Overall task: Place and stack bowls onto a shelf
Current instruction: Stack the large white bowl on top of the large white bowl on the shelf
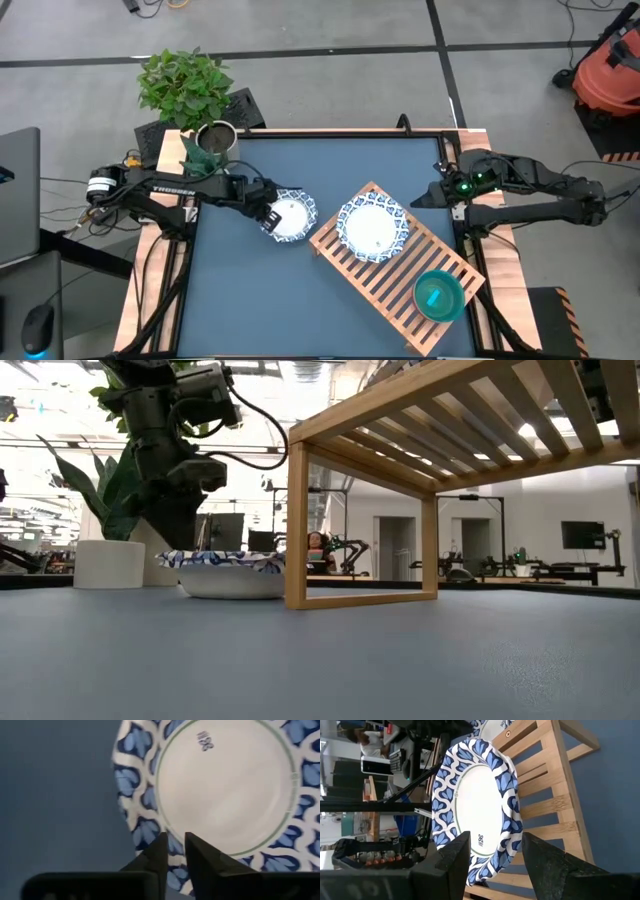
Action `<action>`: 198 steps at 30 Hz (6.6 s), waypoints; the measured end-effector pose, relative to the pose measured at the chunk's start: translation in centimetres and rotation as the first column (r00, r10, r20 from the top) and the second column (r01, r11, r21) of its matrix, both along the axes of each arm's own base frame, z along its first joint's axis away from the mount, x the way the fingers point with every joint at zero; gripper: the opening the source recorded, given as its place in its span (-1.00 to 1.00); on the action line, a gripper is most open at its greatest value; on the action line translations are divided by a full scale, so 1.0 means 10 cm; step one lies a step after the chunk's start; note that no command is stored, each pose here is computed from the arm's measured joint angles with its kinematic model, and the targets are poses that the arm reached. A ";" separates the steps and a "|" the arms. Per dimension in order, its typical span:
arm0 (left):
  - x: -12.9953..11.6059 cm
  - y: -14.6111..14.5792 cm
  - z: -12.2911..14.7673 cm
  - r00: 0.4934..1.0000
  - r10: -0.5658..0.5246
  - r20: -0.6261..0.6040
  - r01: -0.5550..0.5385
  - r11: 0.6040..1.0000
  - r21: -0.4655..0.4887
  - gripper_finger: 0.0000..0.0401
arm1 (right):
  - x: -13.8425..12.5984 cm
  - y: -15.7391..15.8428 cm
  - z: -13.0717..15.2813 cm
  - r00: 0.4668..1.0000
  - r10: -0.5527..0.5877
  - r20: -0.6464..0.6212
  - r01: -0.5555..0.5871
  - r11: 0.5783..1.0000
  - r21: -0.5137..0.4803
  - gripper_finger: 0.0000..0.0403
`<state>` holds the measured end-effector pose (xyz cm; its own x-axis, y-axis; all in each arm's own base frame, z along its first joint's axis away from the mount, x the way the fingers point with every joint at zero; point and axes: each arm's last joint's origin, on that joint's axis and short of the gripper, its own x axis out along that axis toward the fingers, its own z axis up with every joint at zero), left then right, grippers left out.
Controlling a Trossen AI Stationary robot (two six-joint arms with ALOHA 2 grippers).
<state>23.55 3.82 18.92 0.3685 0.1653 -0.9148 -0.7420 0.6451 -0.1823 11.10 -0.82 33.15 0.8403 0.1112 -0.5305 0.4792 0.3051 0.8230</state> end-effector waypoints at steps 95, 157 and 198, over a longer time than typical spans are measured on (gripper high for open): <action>0.25 0.08 0.97 0.997 0.056 0.057 -0.059 0.997 0.050 -1.00 | 0.09 -0.05 0.05 0.997 -0.032 0.072 0.048 0.974 -0.222 0.01; 0.24 0.15 2.87 0.780 -0.083 0.620 -0.247 0.870 0.427 -1.00 | 1.37 -0.96 0.14 0.857 0.036 0.514 0.374 0.642 -0.669 0.03; 0.13 0.09 2.50 0.944 -0.205 0.257 0.099 0.923 0.373 -0.01 | 0.19 -0.28 0.29 0.940 0.046 0.339 -0.060 0.998 0.032 -0.89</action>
<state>24.84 4.69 43.93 0.6510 0.3756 -0.6596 -0.5797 0.8070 -0.1126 13.01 -3.66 36.00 0.9616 0.1763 -0.2103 0.1547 0.2847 0.9460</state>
